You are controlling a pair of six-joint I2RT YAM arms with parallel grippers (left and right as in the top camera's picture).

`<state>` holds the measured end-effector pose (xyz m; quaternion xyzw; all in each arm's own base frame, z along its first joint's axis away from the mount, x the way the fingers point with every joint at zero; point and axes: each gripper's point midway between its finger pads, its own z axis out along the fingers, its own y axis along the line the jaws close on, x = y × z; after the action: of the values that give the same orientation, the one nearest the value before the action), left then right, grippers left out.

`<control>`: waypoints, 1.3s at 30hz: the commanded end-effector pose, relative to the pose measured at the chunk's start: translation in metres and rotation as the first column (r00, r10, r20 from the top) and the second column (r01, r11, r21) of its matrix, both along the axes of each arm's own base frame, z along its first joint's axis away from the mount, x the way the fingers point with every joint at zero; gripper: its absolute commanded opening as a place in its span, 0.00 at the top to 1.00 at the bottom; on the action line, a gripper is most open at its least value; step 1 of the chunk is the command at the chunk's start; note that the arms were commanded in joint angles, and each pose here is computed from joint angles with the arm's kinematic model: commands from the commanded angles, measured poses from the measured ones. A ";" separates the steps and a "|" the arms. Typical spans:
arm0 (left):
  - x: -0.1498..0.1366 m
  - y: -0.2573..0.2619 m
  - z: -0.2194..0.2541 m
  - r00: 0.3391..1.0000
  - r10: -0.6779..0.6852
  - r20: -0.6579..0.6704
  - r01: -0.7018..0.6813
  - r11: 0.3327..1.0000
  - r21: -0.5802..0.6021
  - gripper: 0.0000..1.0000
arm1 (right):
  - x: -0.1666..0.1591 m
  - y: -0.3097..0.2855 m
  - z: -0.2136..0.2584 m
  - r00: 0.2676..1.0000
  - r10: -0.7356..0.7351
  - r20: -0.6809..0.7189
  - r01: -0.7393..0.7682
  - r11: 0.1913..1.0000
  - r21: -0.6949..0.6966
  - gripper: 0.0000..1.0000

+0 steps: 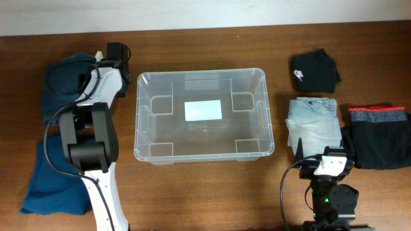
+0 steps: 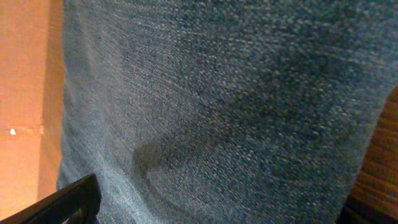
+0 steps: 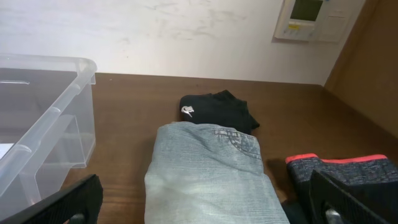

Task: Pack container
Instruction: 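Lower the left gripper and pinch the top blue jeans' edge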

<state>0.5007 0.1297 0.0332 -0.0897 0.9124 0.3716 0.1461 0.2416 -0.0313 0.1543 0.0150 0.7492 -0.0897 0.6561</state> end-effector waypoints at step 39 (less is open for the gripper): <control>-0.016 0.013 -0.053 0.993 0.010 -0.117 -0.008 1.000 0.019 0.99 | -0.002 -0.006 -0.003 0.999 -0.032 -0.016 0.032 0.999 0.002 0.02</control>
<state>0.4998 0.1371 0.0170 -0.0752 0.9028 0.4028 0.1309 0.2416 -0.0313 0.1543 0.0149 0.7492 -0.0899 0.6561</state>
